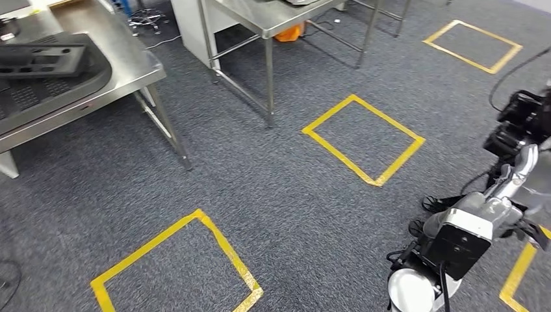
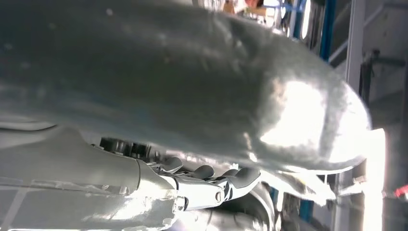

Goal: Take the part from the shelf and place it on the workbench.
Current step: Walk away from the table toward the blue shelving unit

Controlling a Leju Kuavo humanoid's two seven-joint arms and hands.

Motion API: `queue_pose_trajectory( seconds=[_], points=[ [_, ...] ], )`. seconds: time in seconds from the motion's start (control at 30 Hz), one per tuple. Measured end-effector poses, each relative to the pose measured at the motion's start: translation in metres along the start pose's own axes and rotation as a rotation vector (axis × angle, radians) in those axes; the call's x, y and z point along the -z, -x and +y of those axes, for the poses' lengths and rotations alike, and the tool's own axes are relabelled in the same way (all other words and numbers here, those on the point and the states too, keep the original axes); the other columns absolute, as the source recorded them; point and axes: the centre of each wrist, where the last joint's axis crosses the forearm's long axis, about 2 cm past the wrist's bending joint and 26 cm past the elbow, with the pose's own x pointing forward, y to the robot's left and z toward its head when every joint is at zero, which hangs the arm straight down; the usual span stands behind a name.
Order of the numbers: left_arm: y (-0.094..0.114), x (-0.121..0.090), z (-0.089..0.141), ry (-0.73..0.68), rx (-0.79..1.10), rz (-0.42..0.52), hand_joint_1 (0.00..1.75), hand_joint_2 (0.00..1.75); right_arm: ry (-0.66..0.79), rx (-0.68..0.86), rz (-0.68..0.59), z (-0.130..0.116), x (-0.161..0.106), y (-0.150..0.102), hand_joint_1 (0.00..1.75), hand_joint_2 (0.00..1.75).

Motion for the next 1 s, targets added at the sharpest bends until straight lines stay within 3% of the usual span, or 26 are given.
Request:
queue_pose_trajectory(
  seconds=[1.0],
  points=[
    [0.0004, 0.0000, 0.0005, -0.002, 0.010, 0.014, 0.00, 0.00, 0.002, 0.010, 0.000, -0.0025, -0.0031, 0.0009, 0.00, 0.00]
  ],
)
